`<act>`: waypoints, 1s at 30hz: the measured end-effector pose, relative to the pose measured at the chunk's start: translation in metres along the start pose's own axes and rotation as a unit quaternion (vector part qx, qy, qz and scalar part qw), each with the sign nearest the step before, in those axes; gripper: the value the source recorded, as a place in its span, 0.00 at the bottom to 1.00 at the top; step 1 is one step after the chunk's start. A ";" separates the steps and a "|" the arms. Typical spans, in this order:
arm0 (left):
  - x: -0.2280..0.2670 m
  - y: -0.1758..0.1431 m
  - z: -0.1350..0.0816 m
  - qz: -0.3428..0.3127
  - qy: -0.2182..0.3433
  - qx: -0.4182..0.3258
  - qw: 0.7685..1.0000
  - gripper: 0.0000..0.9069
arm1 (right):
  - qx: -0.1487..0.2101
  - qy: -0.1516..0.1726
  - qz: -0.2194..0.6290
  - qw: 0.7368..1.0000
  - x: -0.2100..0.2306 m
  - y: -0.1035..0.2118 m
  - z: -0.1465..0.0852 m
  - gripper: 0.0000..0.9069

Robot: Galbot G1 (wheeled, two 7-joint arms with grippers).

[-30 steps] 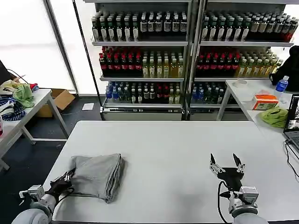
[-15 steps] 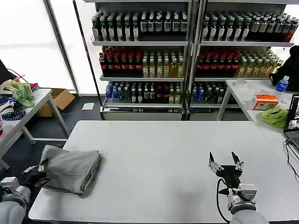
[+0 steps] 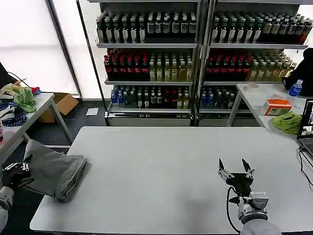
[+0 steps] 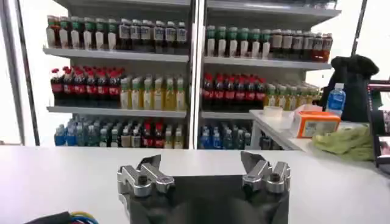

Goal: Fold and organize the clothes.

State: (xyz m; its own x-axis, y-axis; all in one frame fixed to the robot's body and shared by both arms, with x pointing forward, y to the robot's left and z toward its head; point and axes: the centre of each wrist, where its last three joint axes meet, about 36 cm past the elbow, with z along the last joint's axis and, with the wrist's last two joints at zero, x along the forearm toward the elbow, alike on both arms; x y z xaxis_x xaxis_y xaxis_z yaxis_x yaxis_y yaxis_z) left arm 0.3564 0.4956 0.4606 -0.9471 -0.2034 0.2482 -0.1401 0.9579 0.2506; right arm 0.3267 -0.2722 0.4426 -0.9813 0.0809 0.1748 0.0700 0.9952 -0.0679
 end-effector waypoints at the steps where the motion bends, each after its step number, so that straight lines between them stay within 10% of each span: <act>1: 0.001 -0.004 0.000 0.002 -0.001 -0.002 1.000 0.00 | 0.000 0.001 0.002 1.000 0.000 -0.001 0.001 1.00; 30: 0.036 -0.343 -0.024 0.313 -0.035 -0.006 0.949 0.01 | -0.011 0.043 0.047 0.998 0.021 0.003 0.025 1.00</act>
State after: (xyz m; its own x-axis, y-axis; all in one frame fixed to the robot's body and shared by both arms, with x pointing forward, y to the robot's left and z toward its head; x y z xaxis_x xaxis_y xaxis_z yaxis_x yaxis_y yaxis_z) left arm 0.3768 0.1546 0.4058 -0.8606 0.4189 0.2896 0.4590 0.8843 0.0851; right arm 0.3021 -0.2685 0.4210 -0.9510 0.1779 0.2529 0.1661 0.9838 -0.0672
